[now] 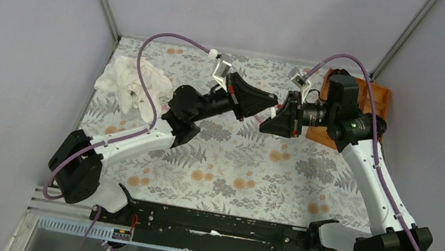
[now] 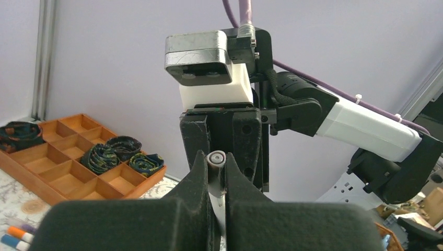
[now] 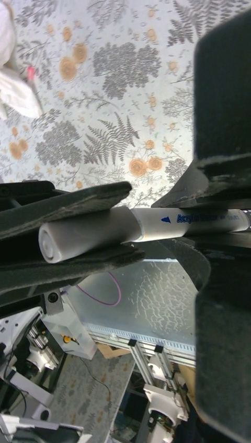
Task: Insert the pens into the pen caps
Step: Press the pen cap onto the pen.
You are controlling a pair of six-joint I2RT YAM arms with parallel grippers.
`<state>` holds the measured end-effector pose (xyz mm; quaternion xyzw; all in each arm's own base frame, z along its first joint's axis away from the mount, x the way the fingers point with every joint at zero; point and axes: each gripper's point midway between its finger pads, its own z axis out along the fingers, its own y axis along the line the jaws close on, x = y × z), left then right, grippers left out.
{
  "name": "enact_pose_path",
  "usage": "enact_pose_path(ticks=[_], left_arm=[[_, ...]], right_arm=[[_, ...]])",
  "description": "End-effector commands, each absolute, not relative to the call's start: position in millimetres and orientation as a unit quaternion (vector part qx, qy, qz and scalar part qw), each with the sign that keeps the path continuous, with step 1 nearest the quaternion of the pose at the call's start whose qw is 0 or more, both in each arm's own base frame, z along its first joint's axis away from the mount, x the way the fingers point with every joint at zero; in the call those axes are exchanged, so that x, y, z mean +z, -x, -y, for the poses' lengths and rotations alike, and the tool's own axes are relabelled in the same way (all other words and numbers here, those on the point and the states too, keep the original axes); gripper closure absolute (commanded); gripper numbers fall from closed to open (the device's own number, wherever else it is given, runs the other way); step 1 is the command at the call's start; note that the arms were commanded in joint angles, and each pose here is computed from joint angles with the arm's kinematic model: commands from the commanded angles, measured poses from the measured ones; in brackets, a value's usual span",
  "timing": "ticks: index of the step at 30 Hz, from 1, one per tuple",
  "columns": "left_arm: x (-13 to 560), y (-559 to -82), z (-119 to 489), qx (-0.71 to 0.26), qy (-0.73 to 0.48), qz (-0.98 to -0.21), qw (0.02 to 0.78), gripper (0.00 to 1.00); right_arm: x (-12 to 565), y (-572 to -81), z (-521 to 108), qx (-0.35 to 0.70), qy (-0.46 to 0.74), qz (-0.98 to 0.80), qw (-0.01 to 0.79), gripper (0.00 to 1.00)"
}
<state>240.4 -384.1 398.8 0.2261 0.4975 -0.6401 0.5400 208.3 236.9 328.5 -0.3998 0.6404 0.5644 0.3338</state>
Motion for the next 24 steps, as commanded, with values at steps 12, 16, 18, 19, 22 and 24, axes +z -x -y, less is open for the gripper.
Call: enact_pose_path(ticks=[12,16,18,19,22,24], left_arm=[[230,-84,409,-0.645,-0.41,-0.62,0.178,1.0],[226,-70,395,-0.647,-0.43,-0.609,0.159,1.0],[225,-70,390,-0.645,-0.434,-0.61,0.153,1.0],[225,-71,388,-0.644,-0.433,-0.612,0.151,1.0],[231,-68,390,-0.659,-0.431,-0.601,0.137,1.0],[235,-63,394,-0.681,-0.42,-0.588,0.122,1.0]], right_arm=[[401,-273,-217,0.521,0.363,-0.596,0.491,1.0],[407,-252,-219,0.564,0.385,-0.56,0.47,1.0],[403,-252,-218,0.547,0.4,-0.558,0.478,1.0],[397,-255,-216,0.525,0.406,-0.571,0.483,1.0],[382,-266,-216,0.429,0.418,-0.617,0.51,1.0],[376,-275,-213,0.394,0.411,-0.638,0.518,1.0]])
